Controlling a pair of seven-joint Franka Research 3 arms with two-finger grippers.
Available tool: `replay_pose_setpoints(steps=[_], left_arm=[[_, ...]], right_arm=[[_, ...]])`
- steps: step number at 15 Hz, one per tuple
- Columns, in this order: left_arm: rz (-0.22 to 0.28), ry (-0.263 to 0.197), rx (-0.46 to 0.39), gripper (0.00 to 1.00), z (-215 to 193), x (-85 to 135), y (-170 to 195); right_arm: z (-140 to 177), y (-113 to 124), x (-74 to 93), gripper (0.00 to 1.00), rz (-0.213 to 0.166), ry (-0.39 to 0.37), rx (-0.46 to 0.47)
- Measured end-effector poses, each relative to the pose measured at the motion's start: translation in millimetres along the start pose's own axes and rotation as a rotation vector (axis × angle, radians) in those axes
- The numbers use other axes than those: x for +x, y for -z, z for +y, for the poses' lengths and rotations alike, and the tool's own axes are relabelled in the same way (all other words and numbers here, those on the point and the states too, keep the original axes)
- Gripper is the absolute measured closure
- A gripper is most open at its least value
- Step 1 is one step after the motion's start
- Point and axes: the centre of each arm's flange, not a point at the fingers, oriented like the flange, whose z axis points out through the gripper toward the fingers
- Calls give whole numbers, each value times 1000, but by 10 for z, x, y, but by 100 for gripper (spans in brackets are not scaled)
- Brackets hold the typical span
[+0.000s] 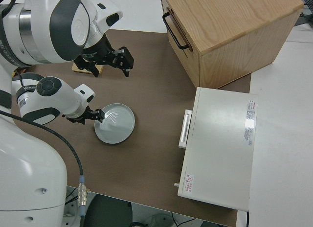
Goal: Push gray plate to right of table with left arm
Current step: 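Keep pushing the gray plate across the table toward the oven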
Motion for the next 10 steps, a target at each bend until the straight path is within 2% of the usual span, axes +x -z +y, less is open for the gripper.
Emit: replay_pose_setpoints(steps=[1, 6, 10], left_arm=[[4, 3, 6, 2, -4, 34, 42], [16, -4, 50, 1, -94, 172, 210], [27, -23, 73, 1, -456, 588, 598]], right_arm=[[0, 0, 0, 1, 0, 0, 0], [0, 0, 0, 1, 0, 0, 0], [0, 0, 0, 1, 0, 0, 0]])
